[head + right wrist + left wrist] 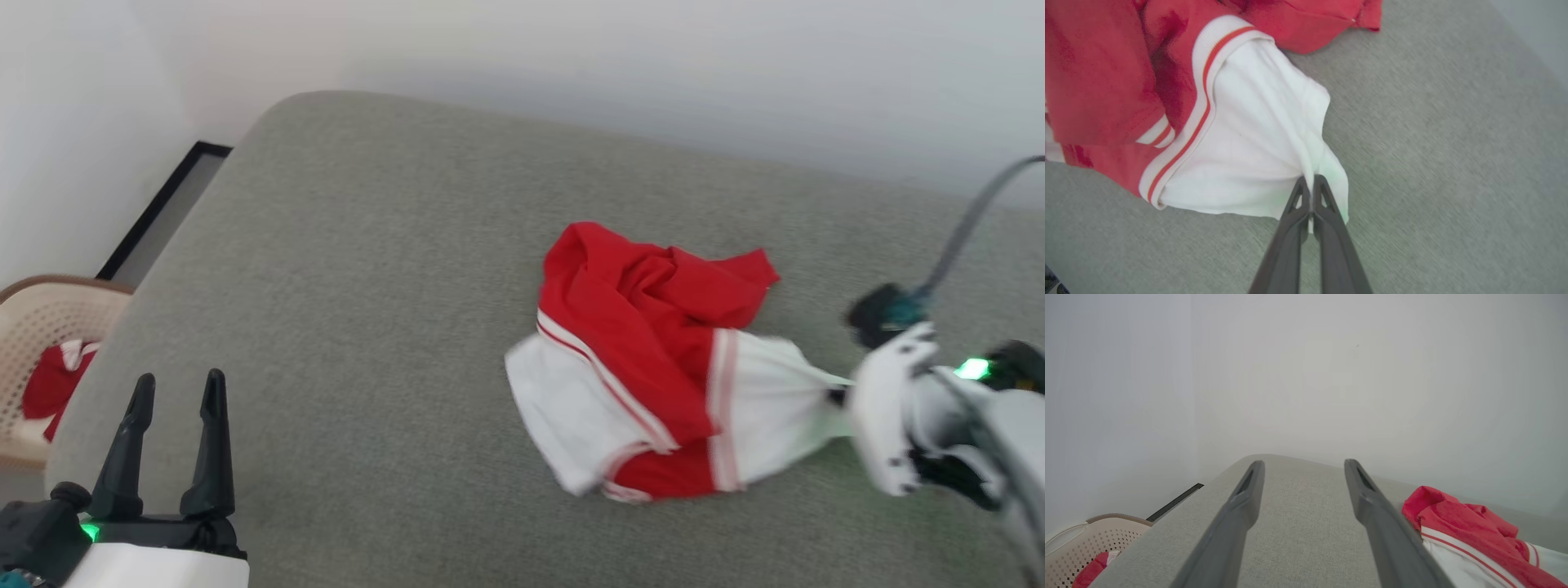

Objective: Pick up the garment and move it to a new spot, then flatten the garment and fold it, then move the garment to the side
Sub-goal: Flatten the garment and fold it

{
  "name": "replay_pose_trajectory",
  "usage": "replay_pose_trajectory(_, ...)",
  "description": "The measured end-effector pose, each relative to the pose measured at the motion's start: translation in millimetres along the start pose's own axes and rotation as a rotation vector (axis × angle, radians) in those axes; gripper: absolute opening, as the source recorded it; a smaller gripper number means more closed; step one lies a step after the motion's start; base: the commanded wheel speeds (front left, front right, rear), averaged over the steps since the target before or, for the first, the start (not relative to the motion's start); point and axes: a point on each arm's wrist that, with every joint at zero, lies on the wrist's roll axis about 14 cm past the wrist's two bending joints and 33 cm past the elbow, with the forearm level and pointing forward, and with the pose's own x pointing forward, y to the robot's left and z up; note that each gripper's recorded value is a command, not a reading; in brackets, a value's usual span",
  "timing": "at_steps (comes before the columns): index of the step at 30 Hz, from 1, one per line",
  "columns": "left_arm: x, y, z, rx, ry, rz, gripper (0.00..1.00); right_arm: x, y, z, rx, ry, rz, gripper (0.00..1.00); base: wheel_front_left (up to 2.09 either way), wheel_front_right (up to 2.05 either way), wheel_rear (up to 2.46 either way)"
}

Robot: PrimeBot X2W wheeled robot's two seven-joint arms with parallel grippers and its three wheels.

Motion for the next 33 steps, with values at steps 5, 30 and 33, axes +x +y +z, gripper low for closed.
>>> replay_pose_trajectory(5,7,-11,-2,-0.006,0.000,-0.038,1.00,-29,-43,-39,0.111,0.058,-0.108,0.00,0.00,0.00,0.00)
replay_pose_trajectory(30,42,-94,-45,-0.001,0.229,-0.368,1.00,-64,-70,-45,0.327,-0.163,-0.263,1.00,0.00,0.00,0.00)
replay_pose_trajectory(33,46,-119,-58,-0.013,0.303,-0.449,1.00,-82,-78,-24,0.319,-0.292,-0.316,1.00,0.00,0.00,0.00)
